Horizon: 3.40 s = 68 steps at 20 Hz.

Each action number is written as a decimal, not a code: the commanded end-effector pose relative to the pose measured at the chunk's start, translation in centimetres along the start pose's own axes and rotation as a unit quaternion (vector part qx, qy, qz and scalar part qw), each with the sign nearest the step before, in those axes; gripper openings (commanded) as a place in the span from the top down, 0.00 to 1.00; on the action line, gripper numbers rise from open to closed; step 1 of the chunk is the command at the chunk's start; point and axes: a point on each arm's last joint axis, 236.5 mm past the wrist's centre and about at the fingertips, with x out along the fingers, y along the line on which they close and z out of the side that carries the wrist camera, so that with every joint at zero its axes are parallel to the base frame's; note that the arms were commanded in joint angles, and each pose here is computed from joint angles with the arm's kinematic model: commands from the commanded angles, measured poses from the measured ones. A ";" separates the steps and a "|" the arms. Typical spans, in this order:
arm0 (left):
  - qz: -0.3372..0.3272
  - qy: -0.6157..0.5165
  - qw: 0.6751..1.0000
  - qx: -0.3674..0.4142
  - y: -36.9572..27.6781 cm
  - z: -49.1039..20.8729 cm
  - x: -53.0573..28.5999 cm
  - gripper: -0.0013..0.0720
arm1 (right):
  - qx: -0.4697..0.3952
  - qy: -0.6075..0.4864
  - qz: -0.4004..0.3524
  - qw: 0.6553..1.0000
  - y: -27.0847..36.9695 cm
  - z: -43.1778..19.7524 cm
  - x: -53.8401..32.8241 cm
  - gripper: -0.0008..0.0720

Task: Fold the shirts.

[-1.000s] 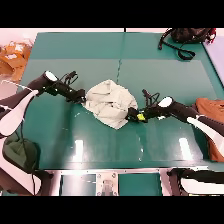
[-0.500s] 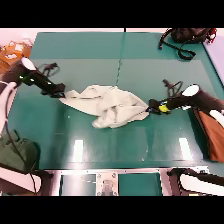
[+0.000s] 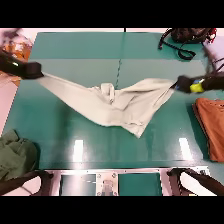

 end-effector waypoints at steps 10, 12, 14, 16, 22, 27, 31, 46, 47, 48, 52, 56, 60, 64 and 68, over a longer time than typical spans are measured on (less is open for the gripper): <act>0.086 -0.306 0.943 0.097 -6.4 3.1 -26.2 0.96 | -0.094 -0.295 0.034 0.950 13.1 3.8 -26.0 0.96; 0.068 -0.267 0.958 0.084 -5.7 2.4 -22.3 0.96 | -0.071 -0.253 0.034 0.964 11.5 3.8 -22.3 0.96; 0.047 -0.226 0.971 0.062 -4.8 1.4 -17.2 0.96 | -0.038 -0.208 0.038 0.977 9.3 4.6 -17.3 0.96; 0.017 -0.180 0.983 0.033 -4.0 -0.5 -11.2 0.96 | -0.008 -0.160 0.047 0.986 7.0 5.2 -11.4 0.96; -0.100 -0.098 0.986 -0.095 -4.2 -10.2 5.2 0.96 | 0.066 0.037 0.049 0.996 -0.1 1.4 11.0 0.95; -0.090 -0.027 0.981 -0.172 -2.9 -19.2 11.3 0.96 | 0.104 0.132 0.030 0.985 -3.1 -3.3 21.0 0.94; -0.088 -0.027 0.981 -0.172 -2.8 -19.4 11.4 0.96 | 0.107 0.118 0.031 0.987 -4.8 0.1 15.9 0.60; -0.085 -0.027 0.984 -0.153 -2.7 -19.4 11.4 0.96 | 0.267 0.182 -0.001 0.946 -9.2 -19.0 14.5 0.43; -0.087 -0.025 0.984 -0.153 -2.7 -19.5 11.4 0.96 | 0.262 0.190 0.000 0.946 -8.7 -19.3 14.9 0.43; -0.087 -0.025 0.984 -0.153 -2.8 -19.5 11.4 0.96 | 0.258 0.193 0.005 0.947 -8.1 -19.4 15.3 0.43; -0.094 -0.026 0.984 -0.148 -3.1 -18.9 10.9 0.96 | 0.235 0.189 0.043 0.953 -5.2 -18.9 16.0 0.59; -0.104 -0.045 0.988 -0.105 -4.0 -15.2 8.4 0.96 | 0.183 0.189 0.101 0.959 -2.4 -16.0 14.3 0.96; -0.110 -0.121 0.987 -0.008 -6.2 -6.4 0.2 0.96 | 0.088 0.054 0.144 0.984 2.3 -3.0 4.5 0.96; -0.102 -0.276 0.951 0.097 -10.6 3.1 -14.6 0.96 | -0.043 -0.208 0.134 0.968 9.6 8.2 -15.0 0.96; -0.076 -0.433 0.877 0.195 -16.2 6.1 -31.2 0.96 | -0.136 -0.417 0.096 0.894 16.2 8.8 -32.3 0.96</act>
